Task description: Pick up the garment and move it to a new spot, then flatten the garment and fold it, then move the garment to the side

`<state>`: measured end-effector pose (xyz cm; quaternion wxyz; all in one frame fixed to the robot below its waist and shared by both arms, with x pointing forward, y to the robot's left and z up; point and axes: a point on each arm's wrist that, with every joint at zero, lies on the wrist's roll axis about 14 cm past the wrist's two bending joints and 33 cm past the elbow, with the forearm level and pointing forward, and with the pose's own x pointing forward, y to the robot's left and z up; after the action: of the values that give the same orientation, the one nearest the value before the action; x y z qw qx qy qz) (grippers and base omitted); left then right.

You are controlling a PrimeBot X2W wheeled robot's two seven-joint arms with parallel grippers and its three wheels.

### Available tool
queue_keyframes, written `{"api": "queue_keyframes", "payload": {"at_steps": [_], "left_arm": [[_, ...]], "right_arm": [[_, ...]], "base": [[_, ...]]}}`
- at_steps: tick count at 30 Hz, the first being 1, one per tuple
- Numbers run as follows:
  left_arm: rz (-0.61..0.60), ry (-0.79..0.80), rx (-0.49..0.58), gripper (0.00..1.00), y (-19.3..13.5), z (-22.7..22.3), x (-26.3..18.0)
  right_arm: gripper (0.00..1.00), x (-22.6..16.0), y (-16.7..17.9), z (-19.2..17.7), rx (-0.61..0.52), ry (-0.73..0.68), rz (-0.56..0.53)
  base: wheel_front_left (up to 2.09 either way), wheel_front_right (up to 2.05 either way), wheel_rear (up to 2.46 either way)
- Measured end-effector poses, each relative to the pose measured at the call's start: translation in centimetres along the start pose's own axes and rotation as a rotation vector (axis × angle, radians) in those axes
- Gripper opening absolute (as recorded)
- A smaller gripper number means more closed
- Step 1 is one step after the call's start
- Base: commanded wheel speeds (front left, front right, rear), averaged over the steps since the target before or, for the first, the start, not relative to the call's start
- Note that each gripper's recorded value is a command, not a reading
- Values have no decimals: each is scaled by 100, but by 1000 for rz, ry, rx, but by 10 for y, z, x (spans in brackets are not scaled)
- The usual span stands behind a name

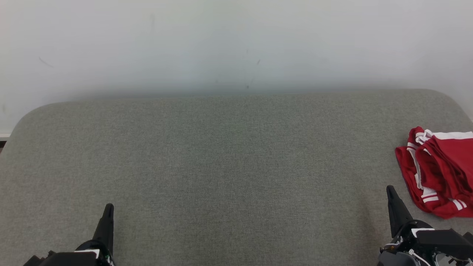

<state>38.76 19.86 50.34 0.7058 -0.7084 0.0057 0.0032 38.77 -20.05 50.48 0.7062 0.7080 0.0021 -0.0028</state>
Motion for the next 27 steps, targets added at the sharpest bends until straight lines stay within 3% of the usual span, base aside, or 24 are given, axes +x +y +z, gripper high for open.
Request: {"api": "queue_keyframes", "payload": {"at_steps": [27], "left_arm": [[-1, 0, 0, 0, 0, 0, 0]], "right_arm": [[0, 0, 0, 0, 0, 0, 1]], "base": [[0, 0, 0]]}}
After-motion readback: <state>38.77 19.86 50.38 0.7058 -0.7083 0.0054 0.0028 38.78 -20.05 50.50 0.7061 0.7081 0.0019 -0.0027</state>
